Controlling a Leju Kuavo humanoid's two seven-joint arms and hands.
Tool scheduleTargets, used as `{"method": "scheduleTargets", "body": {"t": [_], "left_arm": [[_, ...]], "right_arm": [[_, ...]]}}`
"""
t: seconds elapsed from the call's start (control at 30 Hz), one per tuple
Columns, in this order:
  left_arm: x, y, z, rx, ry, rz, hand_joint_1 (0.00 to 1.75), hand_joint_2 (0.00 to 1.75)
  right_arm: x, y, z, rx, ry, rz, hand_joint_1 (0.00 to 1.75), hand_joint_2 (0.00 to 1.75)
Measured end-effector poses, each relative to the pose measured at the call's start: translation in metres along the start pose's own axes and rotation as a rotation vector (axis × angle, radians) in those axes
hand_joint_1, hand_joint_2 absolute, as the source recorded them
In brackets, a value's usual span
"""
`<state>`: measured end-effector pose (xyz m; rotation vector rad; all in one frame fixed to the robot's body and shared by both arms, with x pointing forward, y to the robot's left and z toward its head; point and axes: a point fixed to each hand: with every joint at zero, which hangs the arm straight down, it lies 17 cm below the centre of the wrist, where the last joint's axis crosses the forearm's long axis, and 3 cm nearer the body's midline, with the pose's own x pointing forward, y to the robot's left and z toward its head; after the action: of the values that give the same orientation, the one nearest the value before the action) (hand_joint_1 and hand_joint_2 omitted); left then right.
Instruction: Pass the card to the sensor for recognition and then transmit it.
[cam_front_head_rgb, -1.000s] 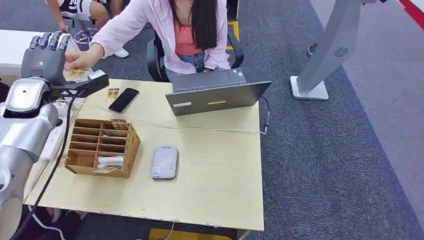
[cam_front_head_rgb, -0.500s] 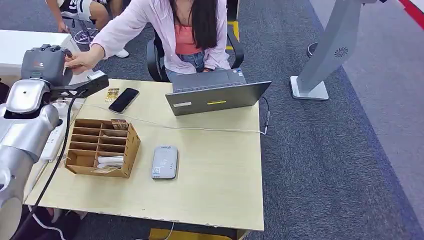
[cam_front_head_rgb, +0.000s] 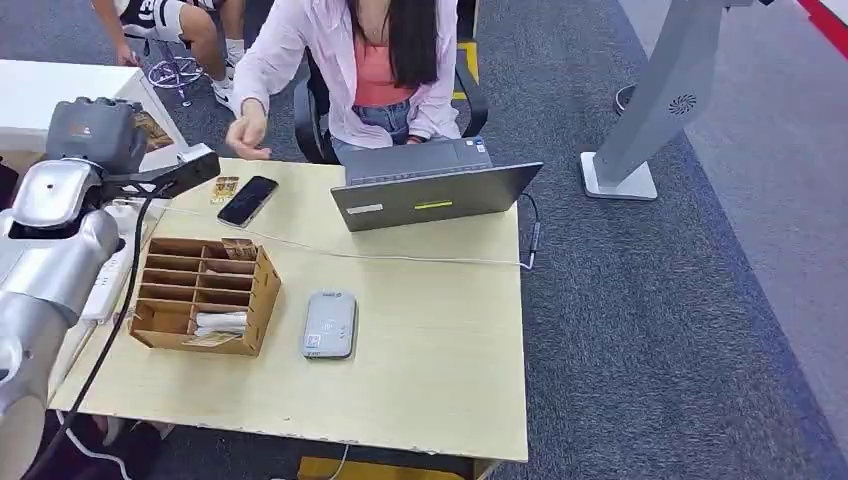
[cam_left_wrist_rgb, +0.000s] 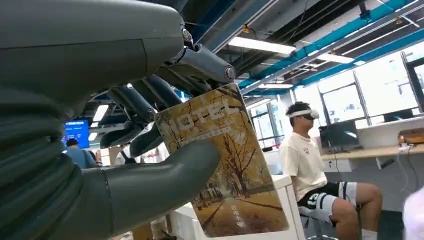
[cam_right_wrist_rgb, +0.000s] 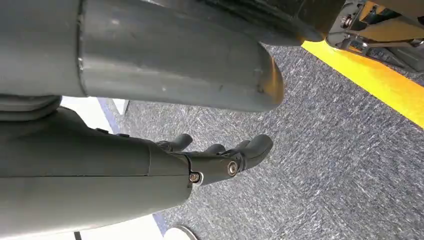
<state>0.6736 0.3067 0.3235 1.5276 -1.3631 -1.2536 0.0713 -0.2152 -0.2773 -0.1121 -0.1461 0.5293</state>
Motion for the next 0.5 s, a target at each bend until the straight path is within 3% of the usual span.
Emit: {"method": "scheduleTargets", "body": {"t": [0.3,0.5], "left_arm": [[0.014,-0.007,0.006,0.018,-0.055,0.03,1.75,1.75],[0.064,-0.02,0.027,0.079,-0.155,0.13,1.75,1.75]], "right_arm": [[0.0,0.0,0.0,0.0,0.0,-0.005,0.0,0.0],[-0.001,-0.001,0.0,-0.005,0.009,-0.028,0.0,0.0]]}}
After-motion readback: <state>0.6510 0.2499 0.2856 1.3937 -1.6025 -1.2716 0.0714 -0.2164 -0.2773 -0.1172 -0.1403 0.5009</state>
